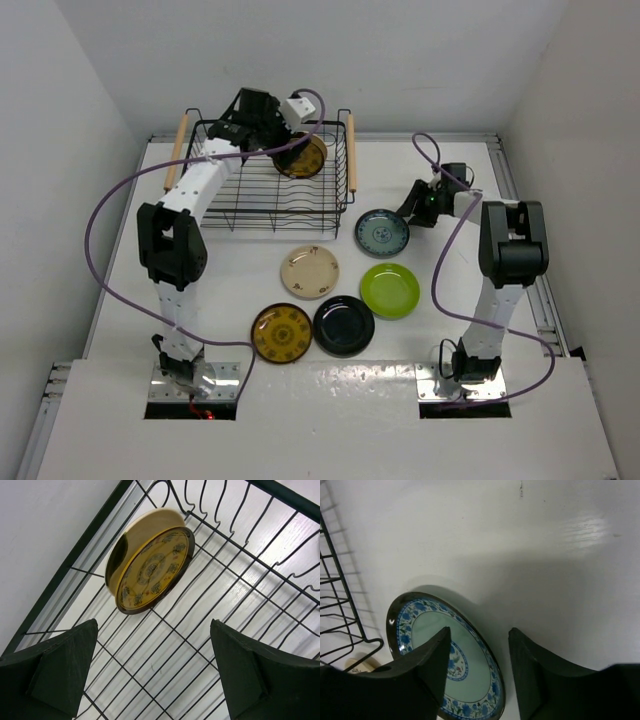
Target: Load the plates into the dish rack
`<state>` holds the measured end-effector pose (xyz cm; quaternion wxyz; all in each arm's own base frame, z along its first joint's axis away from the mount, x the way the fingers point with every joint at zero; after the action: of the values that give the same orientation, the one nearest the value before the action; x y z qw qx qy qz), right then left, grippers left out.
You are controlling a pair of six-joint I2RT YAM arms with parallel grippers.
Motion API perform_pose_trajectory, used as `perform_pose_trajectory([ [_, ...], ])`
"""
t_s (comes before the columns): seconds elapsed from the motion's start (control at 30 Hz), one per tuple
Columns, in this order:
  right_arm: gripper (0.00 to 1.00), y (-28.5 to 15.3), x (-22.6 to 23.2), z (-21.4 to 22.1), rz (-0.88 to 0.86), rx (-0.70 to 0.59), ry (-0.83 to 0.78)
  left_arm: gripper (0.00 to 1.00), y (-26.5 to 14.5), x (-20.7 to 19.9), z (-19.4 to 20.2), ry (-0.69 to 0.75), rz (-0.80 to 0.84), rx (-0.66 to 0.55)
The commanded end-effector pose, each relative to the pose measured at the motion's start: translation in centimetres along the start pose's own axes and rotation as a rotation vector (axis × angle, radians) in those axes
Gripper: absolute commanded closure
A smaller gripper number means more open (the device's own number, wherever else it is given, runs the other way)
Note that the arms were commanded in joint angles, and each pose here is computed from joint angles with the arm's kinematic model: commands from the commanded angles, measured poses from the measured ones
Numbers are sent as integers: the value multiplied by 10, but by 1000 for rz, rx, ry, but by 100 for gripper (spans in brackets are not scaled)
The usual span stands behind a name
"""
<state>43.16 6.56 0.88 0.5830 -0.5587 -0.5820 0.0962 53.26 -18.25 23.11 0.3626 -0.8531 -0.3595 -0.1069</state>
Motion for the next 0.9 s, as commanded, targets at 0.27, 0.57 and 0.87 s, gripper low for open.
perform_pose_trajectory([
  [0.27, 54, -17, -14, 47, -8, 167, -24, 1, -27, 6, -19, -4, 0, -43],
  [0.57, 100, -23, -27, 40, 77, 162, -74, 1, -30, 8, -17, 0, 0, -46],
  [0.87, 100, -128, 29, -94, 196, -383, -480, 1, -36, 17, -14, -7, -20, -44],
])
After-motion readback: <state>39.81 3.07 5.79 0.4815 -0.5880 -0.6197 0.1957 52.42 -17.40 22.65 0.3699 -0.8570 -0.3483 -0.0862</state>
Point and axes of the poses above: each gripper's point midway between its finger pads, its own y axis out along the fingers, its own x axis along the line the jaws close on, z = x × y, the point moved 1 cm from there along -y, back along the fingers, and after that the axes turned 10 degrees about y, right-handed, at the moved point
